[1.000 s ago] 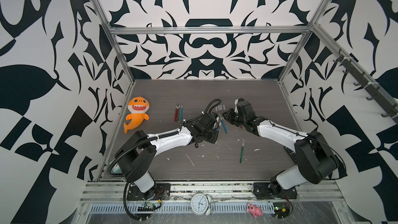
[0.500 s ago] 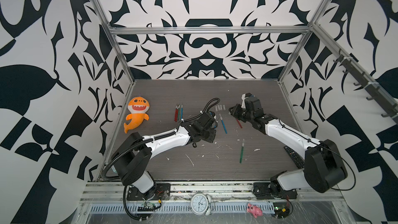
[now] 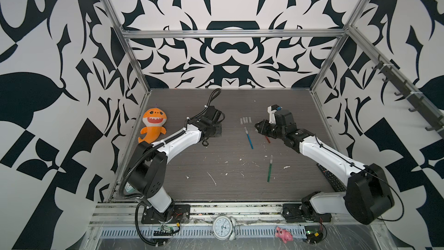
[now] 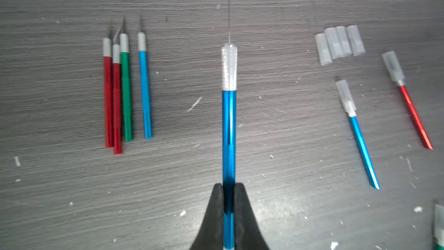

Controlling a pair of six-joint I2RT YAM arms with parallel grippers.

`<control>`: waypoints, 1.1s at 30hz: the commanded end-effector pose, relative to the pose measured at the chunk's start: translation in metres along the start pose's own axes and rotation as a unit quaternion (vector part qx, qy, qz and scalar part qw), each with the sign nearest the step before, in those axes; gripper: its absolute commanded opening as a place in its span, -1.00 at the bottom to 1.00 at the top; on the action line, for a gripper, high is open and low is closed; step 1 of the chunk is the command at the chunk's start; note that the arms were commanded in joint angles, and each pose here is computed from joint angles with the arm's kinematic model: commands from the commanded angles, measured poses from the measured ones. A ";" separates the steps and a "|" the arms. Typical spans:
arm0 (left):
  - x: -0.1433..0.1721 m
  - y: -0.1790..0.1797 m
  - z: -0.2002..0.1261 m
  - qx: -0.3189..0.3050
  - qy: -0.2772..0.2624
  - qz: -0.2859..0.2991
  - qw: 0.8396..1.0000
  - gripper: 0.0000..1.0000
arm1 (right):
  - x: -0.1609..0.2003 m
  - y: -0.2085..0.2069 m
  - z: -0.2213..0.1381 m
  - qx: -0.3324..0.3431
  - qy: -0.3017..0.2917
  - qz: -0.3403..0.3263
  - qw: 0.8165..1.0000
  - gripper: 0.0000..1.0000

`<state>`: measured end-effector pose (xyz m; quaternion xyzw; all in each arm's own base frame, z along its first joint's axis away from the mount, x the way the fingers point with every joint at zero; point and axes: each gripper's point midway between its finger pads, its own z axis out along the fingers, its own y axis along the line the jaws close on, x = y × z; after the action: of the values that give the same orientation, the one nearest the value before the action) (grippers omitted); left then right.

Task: Remove protective caps from carving knives
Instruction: Remove the protective sleeve from the carving knife, then place the carving knife at the center of the board.

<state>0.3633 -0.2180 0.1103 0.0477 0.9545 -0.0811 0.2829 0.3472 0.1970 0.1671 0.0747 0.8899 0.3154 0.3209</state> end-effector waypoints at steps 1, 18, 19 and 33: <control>0.003 0.015 0.013 -0.056 0.023 0.012 0.998 -1.00 | 0.009 0.004 -0.004 -0.009 0.011 -0.039 0.999 -1.00; -0.011 0.052 0.071 -0.092 0.073 -0.017 0.993 -1.00 | 0.019 0.001 0.001 -0.014 0.011 -0.062 0.998 -1.00; -0.011 0.054 0.073 -0.092 0.075 -0.018 0.993 -1.00 | 0.020 0.000 0.001 -0.013 0.012 -0.063 0.998 -1.00; -0.012 0.070 0.097 -0.113 0.093 -0.016 0.989 -1.00 | 0.022 -0.001 0.006 -0.015 0.010 -0.062 0.998 -1.00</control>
<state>0.4345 -0.1709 0.0333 0.0026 0.9778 0.0151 0.2089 0.3316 0.2025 0.1424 0.0211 0.9007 0.2996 0.3138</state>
